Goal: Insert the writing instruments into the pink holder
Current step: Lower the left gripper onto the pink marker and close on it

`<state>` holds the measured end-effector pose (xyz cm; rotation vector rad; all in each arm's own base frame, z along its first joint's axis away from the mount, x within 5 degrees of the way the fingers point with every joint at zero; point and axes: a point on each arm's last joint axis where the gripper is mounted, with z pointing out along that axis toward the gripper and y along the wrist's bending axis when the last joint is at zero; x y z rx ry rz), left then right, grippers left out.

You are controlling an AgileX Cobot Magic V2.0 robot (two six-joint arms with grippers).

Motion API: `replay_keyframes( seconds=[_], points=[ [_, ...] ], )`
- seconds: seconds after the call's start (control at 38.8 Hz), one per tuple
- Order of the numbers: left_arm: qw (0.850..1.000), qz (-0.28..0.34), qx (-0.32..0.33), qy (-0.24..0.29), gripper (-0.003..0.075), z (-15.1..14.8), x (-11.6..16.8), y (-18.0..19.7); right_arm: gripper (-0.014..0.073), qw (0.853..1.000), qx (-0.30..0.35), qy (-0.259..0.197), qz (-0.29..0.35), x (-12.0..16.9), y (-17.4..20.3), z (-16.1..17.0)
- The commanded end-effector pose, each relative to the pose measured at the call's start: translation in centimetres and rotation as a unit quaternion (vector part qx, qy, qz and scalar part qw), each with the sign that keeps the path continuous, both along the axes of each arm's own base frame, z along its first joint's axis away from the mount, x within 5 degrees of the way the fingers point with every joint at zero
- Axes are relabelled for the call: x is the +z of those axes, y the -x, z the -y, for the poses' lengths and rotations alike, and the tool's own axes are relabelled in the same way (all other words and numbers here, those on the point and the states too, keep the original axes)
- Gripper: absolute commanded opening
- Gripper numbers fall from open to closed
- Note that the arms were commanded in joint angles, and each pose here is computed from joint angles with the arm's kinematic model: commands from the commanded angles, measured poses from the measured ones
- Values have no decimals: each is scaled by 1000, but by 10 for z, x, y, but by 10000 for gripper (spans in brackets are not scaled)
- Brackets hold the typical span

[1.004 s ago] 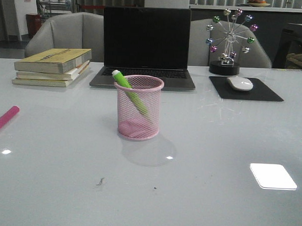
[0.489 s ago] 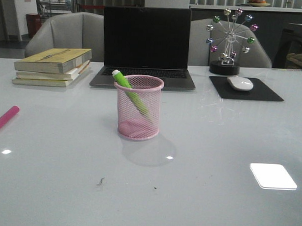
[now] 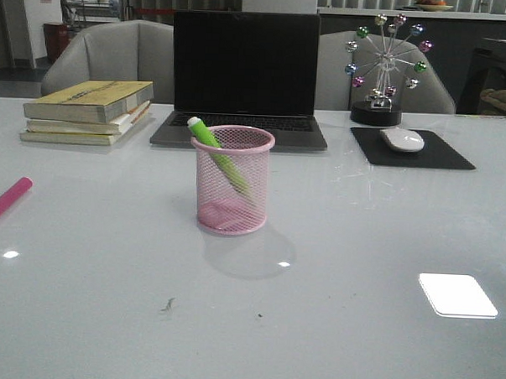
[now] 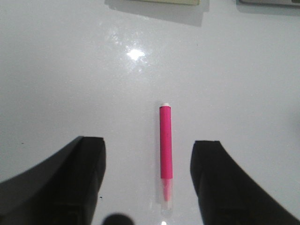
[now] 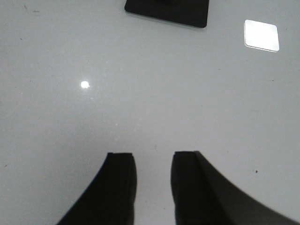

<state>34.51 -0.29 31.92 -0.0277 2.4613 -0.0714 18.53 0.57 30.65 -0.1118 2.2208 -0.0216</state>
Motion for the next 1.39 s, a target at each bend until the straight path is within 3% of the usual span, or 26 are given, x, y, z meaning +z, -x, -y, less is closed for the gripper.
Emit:
replay_keyframes(
  seconds=[0.0, 0.51, 0.9, 1.36],
  points=[
    [999, 31, -2, 15, 448, 6, 13, -15, 335, 998, 0, 6, 55, 17, -2, 1],
    [997, -57, -48, 8, 447, 42, -54, -49, 335, 998, 0, 6, 55, 17, -2, 1],
    [993, -105, -50, -2, 447, 43, -96, -62, 335, 999, 0, 6, 53, 17, -2, 1],
    [992, -113, -55, -25, 447, 41, -123, -73, 335, 998, 1, 14, 54, 17, -2, 2]
  ],
)
